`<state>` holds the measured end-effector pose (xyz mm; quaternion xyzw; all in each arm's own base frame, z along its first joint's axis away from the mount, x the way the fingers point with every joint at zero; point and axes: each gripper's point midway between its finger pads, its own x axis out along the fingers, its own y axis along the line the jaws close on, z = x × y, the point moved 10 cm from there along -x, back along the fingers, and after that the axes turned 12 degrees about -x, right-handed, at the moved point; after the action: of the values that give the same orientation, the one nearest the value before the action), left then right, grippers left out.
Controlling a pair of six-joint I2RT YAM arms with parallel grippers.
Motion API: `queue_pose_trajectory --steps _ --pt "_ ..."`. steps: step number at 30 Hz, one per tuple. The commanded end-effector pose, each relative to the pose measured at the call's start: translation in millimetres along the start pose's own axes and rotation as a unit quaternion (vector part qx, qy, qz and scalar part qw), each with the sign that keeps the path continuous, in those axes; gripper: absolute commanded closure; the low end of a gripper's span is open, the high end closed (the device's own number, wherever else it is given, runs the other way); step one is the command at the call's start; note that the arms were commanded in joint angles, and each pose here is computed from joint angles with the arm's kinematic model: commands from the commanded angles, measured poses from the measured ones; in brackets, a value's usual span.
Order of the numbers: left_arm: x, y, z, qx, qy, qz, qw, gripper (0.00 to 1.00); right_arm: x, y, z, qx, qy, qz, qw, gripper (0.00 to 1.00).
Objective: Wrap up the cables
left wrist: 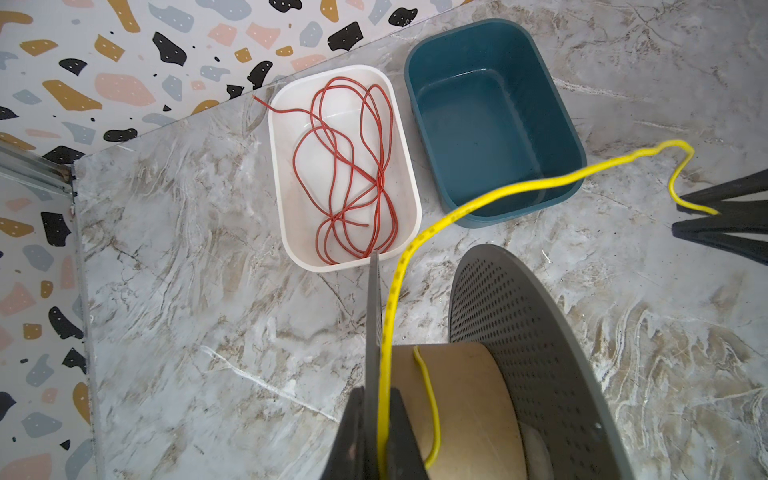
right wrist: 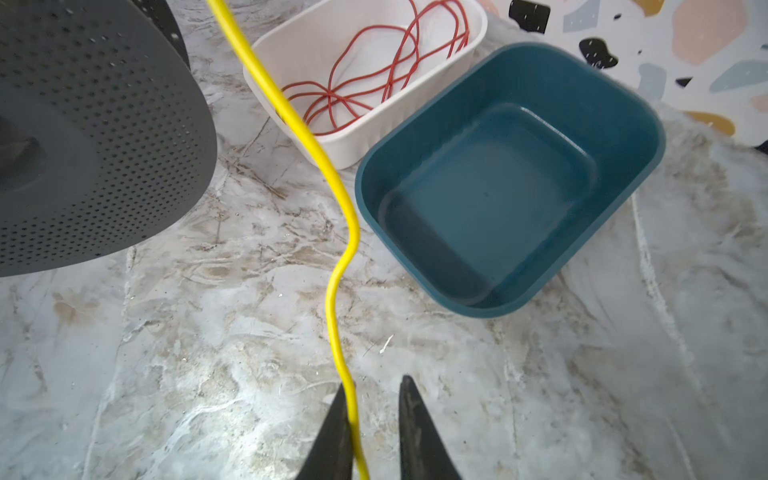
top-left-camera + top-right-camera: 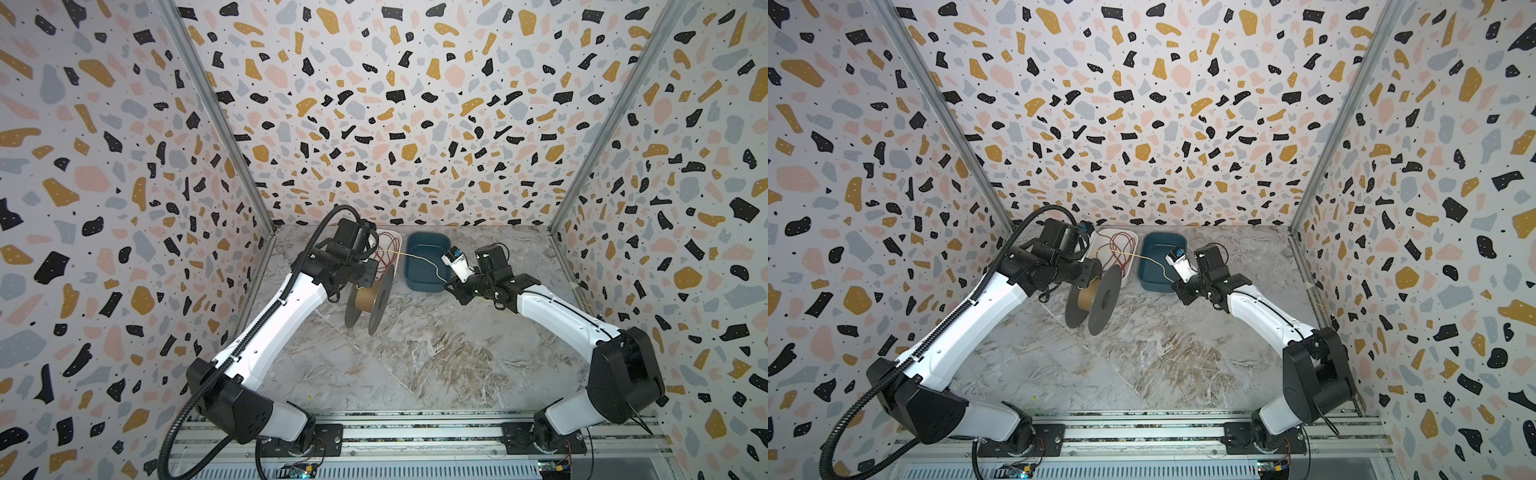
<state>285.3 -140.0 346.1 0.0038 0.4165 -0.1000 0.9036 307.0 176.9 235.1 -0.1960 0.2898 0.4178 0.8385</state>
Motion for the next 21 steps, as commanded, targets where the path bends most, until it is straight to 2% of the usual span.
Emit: queue_pose_trajectory --steps 1,4,6,10,12,17,21 --pt "-33 5 22 -0.024 -0.073 -0.005 0.997 1.0 -24 -3 16 0.0 -0.046 -0.043 0.998 0.9" --pt "-34 5 24 -0.025 -0.072 -0.009 0.997 1.0 -29 -2 19 -0.003 -0.061 -0.049 0.997 1.0" --pt "-36 4 25 -0.027 -0.075 -0.018 0.997 1.0 -32 -1 20 -0.006 -0.073 -0.055 0.996 1.0" --pt "-49 2 30 -0.042 -0.084 -0.091 0.991 1.0 -39 -4 22 -0.007 -0.117 -0.098 0.988 1.0" --pt "-58 1 33 -0.044 -0.092 -0.106 0.989 1.0 -41 -9 28 -0.001 -0.146 -0.116 0.982 1.0" --pt "-84 0 42 -0.049 -0.114 -0.13 0.984 1.0 -25 -24 53 -0.003 -0.167 -0.089 0.982 1.0" --pt "-111 3 51 -0.066 -0.152 -0.135 0.977 1.0 -7 -33 55 0.014 -0.182 -0.055 0.982 1.0"
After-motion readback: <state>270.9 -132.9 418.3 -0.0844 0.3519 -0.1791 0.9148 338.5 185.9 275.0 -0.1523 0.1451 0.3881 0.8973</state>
